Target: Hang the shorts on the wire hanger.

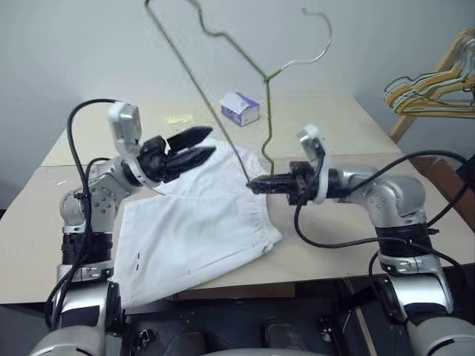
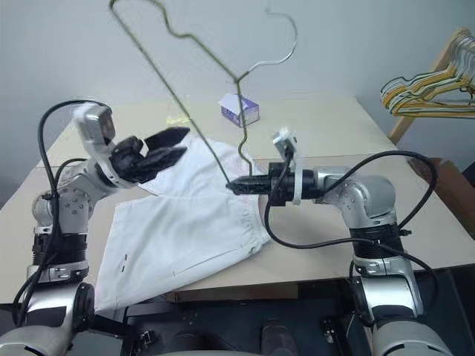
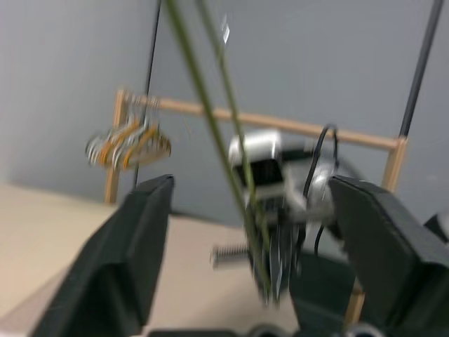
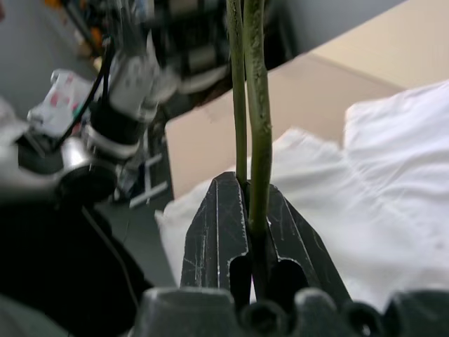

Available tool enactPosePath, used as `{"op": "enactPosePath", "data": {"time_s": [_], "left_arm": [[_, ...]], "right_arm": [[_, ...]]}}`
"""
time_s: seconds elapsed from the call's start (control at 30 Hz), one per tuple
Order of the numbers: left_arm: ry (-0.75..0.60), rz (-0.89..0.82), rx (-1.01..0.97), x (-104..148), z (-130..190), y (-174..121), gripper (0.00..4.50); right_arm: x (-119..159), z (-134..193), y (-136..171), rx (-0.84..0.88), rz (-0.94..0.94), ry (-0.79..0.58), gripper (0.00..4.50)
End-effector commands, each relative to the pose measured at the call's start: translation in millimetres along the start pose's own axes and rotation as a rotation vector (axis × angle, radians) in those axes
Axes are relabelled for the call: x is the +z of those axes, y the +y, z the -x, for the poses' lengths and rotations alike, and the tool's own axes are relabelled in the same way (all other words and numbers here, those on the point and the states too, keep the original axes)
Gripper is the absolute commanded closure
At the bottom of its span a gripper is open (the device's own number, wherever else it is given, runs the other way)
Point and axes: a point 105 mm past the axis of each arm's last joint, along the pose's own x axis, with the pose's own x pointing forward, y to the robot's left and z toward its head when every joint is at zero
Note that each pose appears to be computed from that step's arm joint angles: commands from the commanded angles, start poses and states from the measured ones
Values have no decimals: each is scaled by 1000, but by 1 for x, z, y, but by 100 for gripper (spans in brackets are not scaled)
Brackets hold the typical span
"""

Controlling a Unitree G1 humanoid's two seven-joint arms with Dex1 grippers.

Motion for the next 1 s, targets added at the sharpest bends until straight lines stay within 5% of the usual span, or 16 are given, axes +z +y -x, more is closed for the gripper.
{"op": "enactPosePath", "data": {"time_s": [0.03, 0.43, 0.6, 1.0], "left_arm": [[149, -103, 158, -13, 9, 17, 3], [490, -283, 207, -40, 46, 15, 3], [519, -306, 193, -44, 44, 12, 3], [540, -281, 169, -52, 46, 2, 3]], "right_arm": [[16, 22, 1, -59, -28, -45, 450], [-94, 123, -21, -474, -550, 267, 450], [-128, 141, -12, -465, -697, 342, 450], [-155, 162, -15, -463, -799, 404, 450]]}}
